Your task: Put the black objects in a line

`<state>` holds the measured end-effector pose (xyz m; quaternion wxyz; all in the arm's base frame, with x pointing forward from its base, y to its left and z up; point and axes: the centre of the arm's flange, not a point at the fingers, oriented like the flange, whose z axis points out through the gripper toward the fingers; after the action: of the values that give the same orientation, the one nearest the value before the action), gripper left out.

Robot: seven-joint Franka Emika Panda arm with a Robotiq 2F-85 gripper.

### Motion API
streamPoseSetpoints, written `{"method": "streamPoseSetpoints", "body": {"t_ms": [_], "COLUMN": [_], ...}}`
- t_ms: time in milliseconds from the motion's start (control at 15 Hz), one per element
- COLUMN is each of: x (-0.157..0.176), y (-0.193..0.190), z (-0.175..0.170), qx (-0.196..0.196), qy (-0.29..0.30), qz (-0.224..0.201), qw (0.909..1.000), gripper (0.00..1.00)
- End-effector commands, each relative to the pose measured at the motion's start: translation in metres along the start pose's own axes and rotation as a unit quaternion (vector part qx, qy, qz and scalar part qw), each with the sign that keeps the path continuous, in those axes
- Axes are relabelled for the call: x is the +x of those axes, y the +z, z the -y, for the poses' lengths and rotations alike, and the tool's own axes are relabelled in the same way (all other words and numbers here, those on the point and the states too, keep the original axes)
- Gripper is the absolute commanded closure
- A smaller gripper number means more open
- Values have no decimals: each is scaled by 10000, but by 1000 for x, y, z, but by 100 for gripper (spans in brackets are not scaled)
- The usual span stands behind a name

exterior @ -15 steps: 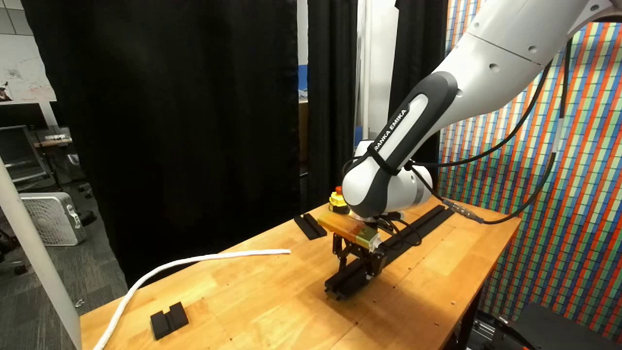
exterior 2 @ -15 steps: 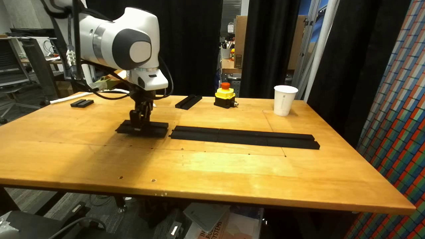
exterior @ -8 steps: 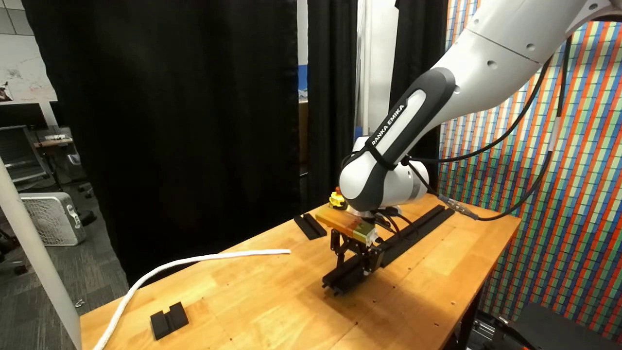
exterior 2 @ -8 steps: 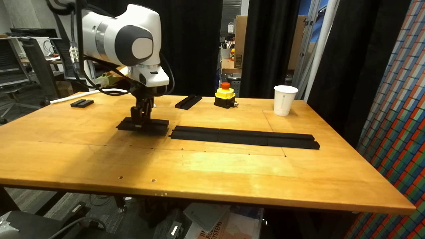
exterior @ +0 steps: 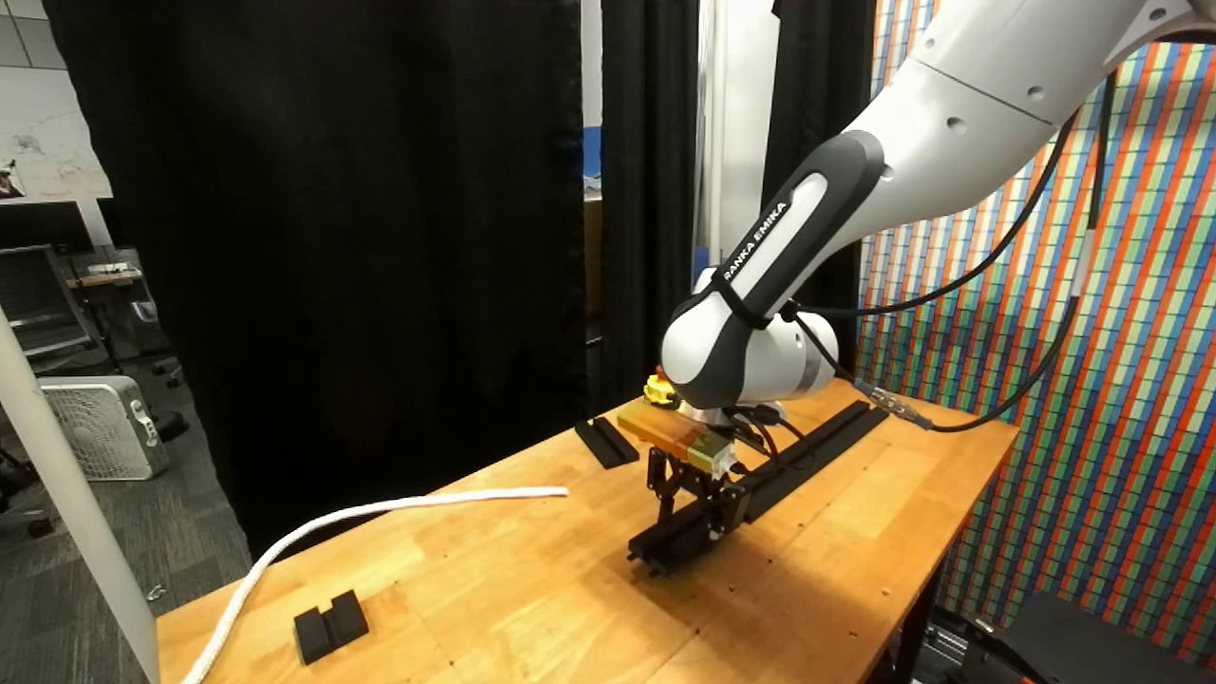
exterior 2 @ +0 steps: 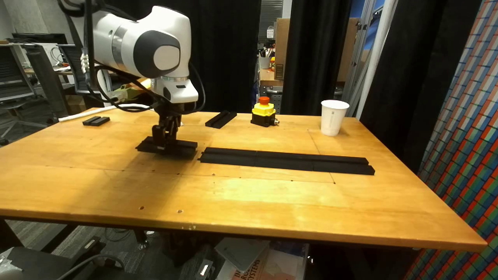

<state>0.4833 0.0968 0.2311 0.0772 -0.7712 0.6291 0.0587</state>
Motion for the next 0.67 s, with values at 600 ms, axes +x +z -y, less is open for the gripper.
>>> {"method": "streamPoseSetpoints", "body": {"t_ms": [600], "x": [29], "y": [-2], "z": [2], "qx": [-6], "qy": [221], "qz": [69], "qw": [9997], "gripper": [55]}}
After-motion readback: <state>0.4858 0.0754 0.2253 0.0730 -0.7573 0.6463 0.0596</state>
